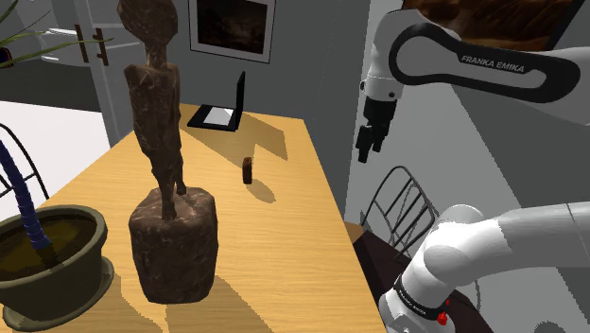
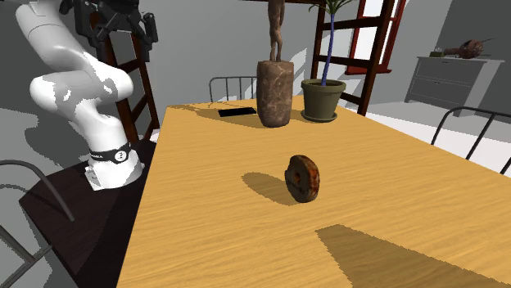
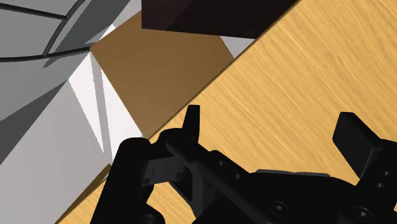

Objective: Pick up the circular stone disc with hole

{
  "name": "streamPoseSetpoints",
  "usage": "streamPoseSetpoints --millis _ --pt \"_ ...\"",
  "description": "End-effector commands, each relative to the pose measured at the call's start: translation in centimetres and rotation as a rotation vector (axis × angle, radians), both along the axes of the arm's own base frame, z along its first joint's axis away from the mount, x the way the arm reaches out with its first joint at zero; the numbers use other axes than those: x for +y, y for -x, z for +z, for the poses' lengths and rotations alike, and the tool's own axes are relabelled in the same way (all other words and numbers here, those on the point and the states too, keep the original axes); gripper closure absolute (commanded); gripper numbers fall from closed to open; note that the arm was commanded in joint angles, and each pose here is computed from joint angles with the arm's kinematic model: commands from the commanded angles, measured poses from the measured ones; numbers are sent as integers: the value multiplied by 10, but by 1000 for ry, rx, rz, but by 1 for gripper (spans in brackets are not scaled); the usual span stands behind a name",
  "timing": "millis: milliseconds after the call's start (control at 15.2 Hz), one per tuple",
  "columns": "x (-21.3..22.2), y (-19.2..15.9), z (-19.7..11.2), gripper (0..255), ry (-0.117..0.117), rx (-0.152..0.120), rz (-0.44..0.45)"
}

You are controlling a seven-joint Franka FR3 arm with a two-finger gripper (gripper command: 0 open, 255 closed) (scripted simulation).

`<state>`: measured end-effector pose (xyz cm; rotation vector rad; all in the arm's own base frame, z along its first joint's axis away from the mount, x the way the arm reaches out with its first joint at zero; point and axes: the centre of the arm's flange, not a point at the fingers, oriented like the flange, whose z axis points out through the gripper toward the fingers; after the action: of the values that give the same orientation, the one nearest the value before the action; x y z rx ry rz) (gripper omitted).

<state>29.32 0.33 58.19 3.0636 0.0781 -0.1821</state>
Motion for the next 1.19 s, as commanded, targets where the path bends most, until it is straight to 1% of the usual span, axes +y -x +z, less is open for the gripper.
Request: streamPoseSetpoints --millis 0,594,1122 --pt "0 0 0 0 0 0 0" --pt "47 -98 -46 0 -13 1 -131" --pt "79 -189 -87 0 -24 2 -248"
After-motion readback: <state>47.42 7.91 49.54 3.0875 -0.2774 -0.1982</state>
